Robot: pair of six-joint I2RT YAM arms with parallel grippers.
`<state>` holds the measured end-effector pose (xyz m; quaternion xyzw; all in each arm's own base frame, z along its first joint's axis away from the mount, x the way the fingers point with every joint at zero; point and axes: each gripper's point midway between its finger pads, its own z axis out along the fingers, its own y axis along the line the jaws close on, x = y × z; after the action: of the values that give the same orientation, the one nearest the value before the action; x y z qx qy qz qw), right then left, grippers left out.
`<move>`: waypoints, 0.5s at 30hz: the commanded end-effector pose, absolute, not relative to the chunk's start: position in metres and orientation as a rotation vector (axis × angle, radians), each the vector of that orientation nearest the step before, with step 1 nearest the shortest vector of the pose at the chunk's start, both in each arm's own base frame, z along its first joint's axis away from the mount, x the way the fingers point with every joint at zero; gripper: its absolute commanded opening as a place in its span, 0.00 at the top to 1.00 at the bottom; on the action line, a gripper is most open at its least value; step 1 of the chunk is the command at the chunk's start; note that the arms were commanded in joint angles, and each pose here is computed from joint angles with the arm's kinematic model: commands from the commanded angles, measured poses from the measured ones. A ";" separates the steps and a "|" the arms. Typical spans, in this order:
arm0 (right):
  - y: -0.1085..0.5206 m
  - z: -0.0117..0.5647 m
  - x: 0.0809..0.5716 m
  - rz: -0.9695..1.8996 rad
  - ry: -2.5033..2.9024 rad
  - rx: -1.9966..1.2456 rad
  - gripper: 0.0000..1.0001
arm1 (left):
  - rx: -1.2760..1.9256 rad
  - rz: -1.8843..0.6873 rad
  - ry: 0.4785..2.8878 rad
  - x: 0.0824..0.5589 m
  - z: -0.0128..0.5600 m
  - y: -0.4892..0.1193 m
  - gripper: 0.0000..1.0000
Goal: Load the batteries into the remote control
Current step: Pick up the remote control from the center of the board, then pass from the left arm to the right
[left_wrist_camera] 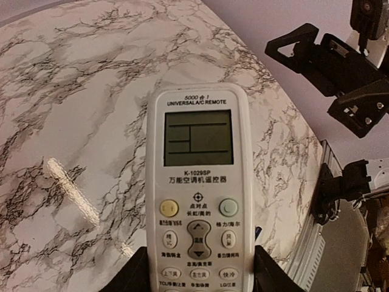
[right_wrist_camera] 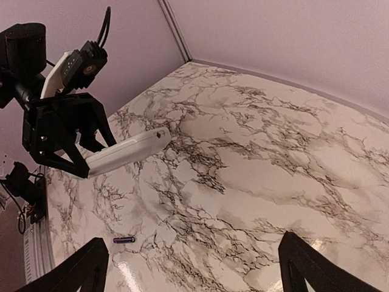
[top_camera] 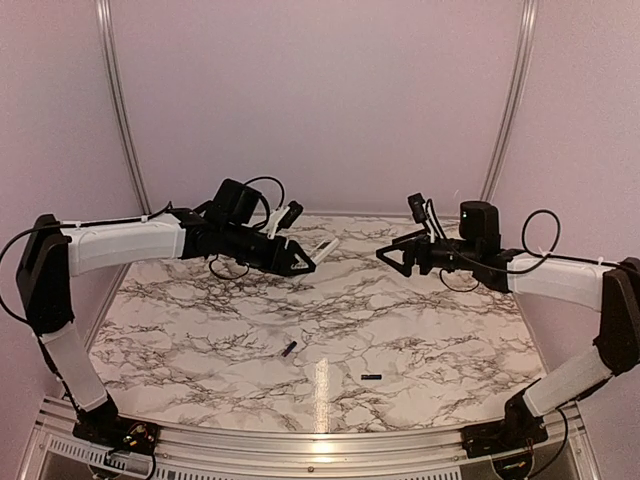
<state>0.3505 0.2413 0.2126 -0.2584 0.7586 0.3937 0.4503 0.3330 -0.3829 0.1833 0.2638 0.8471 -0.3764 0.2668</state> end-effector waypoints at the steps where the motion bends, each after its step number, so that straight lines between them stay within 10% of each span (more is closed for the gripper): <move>1: 0.268 0.260 0.317 1.042 1.683 -0.875 0.05 | 0.915 -1.452 2.032 0.266 0.252 -0.394 0.57; 15: 0.317 0.349 0.203 1.216 1.279 -1.286 0.10 | 1.227 -1.963 1.679 0.146 0.338 -0.373 0.54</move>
<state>0.2365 0.3048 0.3231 -0.4730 0.5731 0.4767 0.4696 0.1836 -0.3809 0.3103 0.3875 0.6453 -0.6349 0.1741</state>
